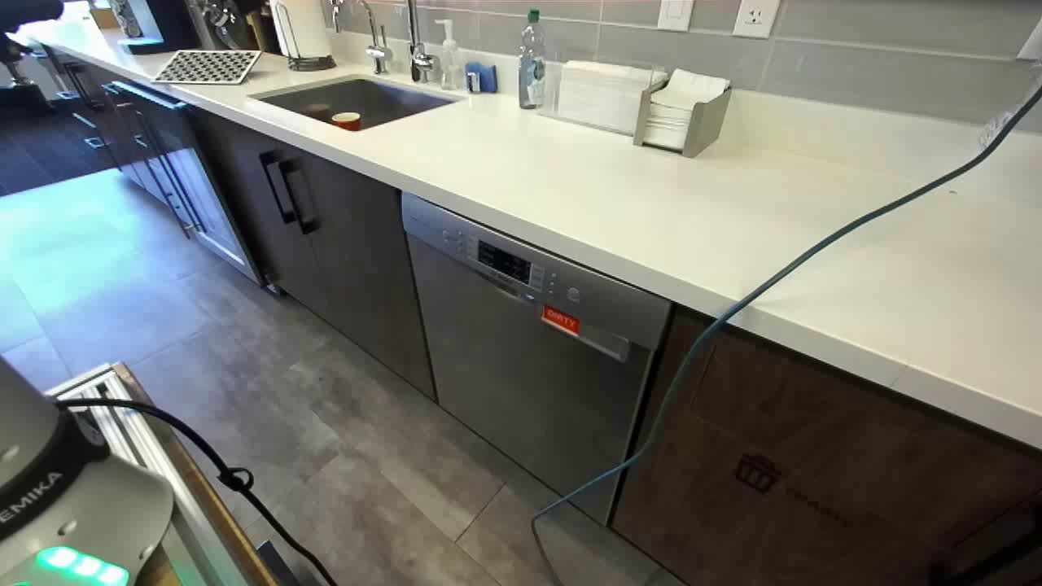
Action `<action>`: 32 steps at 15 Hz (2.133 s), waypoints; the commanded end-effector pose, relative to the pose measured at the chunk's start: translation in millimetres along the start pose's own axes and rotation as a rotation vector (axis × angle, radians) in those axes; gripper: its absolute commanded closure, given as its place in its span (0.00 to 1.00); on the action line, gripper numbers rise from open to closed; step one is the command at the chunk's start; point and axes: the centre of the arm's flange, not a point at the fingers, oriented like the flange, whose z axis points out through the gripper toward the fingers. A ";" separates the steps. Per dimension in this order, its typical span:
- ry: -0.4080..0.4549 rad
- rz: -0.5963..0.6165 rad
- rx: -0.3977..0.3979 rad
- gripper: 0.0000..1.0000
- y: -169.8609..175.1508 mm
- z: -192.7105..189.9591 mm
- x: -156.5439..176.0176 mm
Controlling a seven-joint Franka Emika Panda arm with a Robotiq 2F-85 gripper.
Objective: Press a button on the dishwasher
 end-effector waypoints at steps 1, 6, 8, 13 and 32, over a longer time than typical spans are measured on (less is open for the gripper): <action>0.000 0.000 0.000 0.00 0.0 0.0 0.0; 0.000 0.000 0.000 0.00 0.0 0.0 0.0; 0.000 0.000 0.000 0.00 0.0 0.0 0.0; 0.006 0.051 0.095 0.00 25.3 41.3 0.0; 0.052 0.428 0.444 0.00 55.5 236.8 49.8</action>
